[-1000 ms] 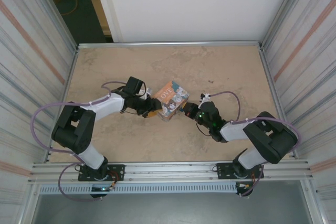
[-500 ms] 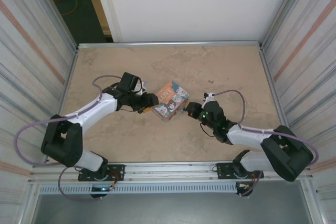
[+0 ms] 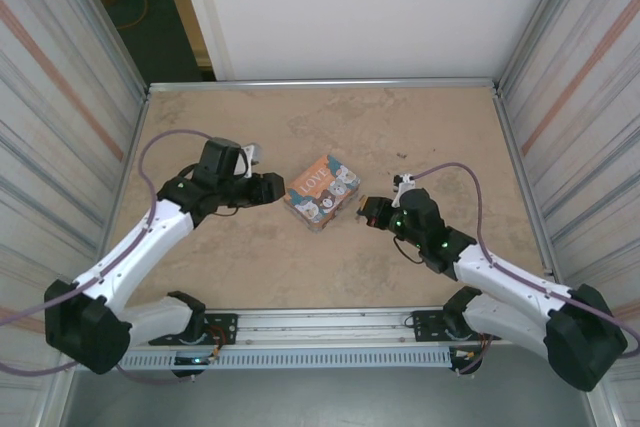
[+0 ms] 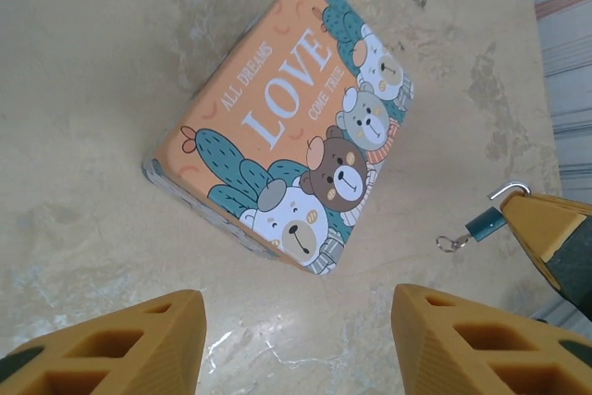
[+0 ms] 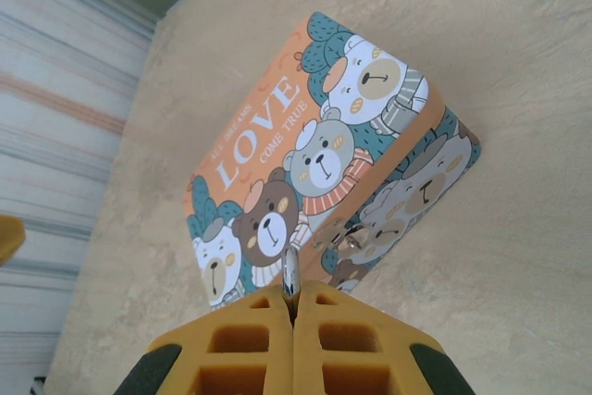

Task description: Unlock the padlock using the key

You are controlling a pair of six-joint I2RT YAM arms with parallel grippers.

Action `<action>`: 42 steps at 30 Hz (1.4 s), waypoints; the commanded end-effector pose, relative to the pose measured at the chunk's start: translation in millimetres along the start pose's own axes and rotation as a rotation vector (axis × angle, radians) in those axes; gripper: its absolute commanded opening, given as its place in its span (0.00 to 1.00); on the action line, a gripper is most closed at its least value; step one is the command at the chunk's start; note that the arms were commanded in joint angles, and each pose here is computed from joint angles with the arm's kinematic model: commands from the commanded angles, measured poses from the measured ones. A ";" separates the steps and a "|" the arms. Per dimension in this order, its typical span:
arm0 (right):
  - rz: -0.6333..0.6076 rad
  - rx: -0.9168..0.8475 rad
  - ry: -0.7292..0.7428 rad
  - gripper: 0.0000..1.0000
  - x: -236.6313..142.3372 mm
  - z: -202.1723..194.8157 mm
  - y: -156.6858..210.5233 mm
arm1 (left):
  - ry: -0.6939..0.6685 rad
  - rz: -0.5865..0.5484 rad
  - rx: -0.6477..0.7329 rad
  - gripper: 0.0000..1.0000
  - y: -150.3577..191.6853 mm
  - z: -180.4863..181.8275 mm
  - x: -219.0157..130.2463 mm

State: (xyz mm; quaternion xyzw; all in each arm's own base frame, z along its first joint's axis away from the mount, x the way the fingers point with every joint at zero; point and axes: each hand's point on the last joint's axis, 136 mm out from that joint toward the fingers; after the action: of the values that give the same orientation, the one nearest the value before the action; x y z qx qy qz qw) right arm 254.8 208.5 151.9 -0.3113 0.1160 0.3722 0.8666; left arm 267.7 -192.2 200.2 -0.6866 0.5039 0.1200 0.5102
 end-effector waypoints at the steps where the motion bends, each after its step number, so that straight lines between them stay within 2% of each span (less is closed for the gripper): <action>1: 0.052 -0.053 0.034 0.00 -12.2 0.5 7.5 | -0.017 -0.053 0.095 0.56 -5.3 -2.2 -16.4; 8: 0.141 -0.081 0.112 0.00 -34.0 -0.8 17.4 | 0.028 -0.130 0.171 0.61 -6.6 -13.7 -41.2; 14: 0.268 -0.092 0.172 0.00 -42.9 -2.1 36.2 | 0.017 -0.206 0.204 0.75 -10.5 -9.5 -66.1; 20: 0.344 -0.105 0.242 0.00 -42.2 -7.0 54.1 | 0.000 -0.343 0.215 0.85 -17.8 -0.7 -91.4; 26: 0.388 -0.122 0.264 0.00 -39.3 -2.4 66.9 | -0.025 -0.477 0.317 0.99 -16.7 -1.3 -113.6; 33: 0.463 -0.155 0.336 0.00 -29.5 -9.1 87.0 | -0.106 -0.544 0.409 0.99 -6.1 8.1 -128.2; 42: 0.533 -0.191 0.403 0.00 -14.8 -15.2 108.4 | -0.062 -0.574 0.643 0.99 16.6 0.5 -117.6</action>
State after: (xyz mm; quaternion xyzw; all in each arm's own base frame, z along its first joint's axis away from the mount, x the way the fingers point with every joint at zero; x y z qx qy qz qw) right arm 164.7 242.4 93.3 -0.4186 0.3206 0.5306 0.6636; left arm 203.2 -119.1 266.9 -0.6382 0.3021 -0.1226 0.6974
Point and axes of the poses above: each hand's point on the last joint's axis, 136 mm out from that joint toward the fingers, its own x axis out along the fingers, its own z axis along the line the jaws close on, y = z × x, and after that the axes turned 10 degrees about x, right-handed
